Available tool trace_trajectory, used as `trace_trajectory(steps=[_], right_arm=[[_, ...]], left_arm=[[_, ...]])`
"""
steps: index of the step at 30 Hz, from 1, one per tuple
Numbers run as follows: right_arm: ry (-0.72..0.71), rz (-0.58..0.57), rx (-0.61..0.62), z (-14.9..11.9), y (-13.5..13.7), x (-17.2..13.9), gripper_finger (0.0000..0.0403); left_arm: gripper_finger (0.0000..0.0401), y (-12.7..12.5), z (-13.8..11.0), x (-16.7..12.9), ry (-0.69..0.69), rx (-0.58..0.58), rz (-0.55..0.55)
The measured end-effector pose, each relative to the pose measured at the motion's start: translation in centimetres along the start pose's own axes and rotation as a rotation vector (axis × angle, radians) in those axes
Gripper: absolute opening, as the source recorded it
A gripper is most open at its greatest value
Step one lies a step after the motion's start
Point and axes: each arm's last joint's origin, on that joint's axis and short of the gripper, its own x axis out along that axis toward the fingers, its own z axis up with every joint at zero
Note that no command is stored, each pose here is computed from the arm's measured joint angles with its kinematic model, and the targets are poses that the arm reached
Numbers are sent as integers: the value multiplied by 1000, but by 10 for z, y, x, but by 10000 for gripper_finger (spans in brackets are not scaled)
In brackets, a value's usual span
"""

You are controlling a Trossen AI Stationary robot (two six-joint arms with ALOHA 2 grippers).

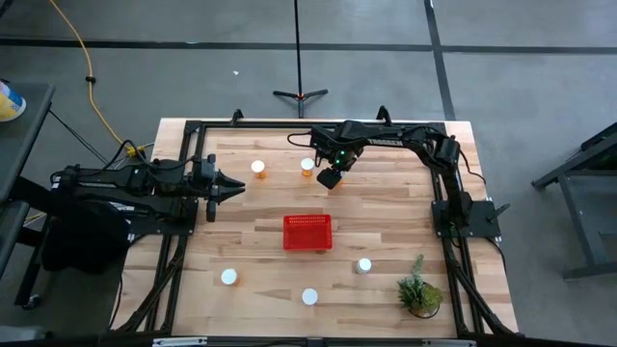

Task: Pick and place pill bottles into a basket
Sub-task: Put the orange pill bottle into the red basket

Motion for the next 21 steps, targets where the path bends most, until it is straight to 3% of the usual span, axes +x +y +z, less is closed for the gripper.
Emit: trace_trajectory(steps=[7, 15, 21], right_arm=[[0, 0, 0, 0, 0, 0, 198], [1, 0, -8, -1, 3, 0, 218], [2, 2, -25, -3, 10, 1, 197]], left_arm=[[104, 0, 0, 0, 0, 0, 0], [104, 0, 0, 0, 0, 0, 0], [104, 0, 0, 0, 0, 0, -1]])
